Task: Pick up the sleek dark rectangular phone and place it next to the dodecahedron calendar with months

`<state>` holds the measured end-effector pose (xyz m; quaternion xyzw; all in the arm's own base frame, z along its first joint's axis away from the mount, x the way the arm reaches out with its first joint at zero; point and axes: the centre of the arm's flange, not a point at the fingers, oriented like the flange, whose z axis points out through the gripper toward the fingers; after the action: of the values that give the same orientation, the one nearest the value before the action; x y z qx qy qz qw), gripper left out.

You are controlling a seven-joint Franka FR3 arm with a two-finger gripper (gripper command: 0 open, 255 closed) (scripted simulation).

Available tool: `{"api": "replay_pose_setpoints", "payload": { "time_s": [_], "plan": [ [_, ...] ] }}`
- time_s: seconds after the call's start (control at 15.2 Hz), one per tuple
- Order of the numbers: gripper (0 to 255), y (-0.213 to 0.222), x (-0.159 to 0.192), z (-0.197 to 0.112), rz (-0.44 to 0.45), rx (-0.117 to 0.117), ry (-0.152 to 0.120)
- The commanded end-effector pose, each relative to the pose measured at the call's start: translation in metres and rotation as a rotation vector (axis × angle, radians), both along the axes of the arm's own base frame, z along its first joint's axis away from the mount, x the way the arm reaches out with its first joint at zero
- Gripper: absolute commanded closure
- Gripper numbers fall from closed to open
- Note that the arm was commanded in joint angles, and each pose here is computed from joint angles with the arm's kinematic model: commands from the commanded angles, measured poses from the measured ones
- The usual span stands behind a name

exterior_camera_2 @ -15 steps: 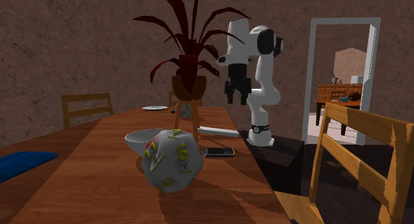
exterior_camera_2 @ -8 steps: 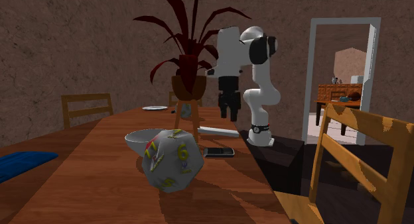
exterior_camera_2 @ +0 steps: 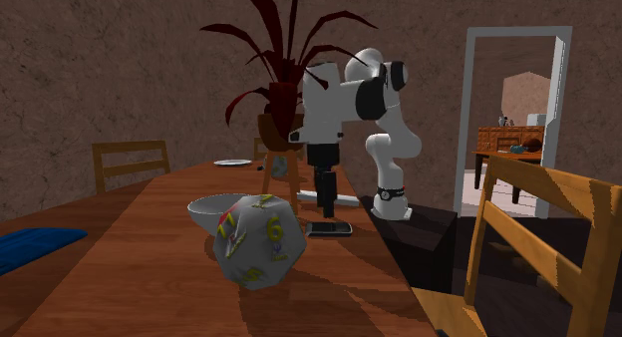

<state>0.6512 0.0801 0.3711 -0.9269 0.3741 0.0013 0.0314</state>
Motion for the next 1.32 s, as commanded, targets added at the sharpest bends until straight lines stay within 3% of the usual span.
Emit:
{"api": "replay_pose_setpoints", "payload": {
  "time_s": [0.0, 0.4, 0.86, 0.92, 1.25],
  "plan": [
    [0, 0.002, 0.004, -0.011, -0.010, 0.001, 0.001],
    [0, 0.003, 0.004, -0.041, -0.010, 0.001, 0.001],
    [0, 0.003, 0.004, -0.040, -0.010, 0.001, 0.001],
    [255, 0.003, 0.004, -0.040, -0.010, 0.001, 0.001],
    [255, 0.004, 0.004, -0.041, -0.010, 0.001, 0.001]
  ]
}}
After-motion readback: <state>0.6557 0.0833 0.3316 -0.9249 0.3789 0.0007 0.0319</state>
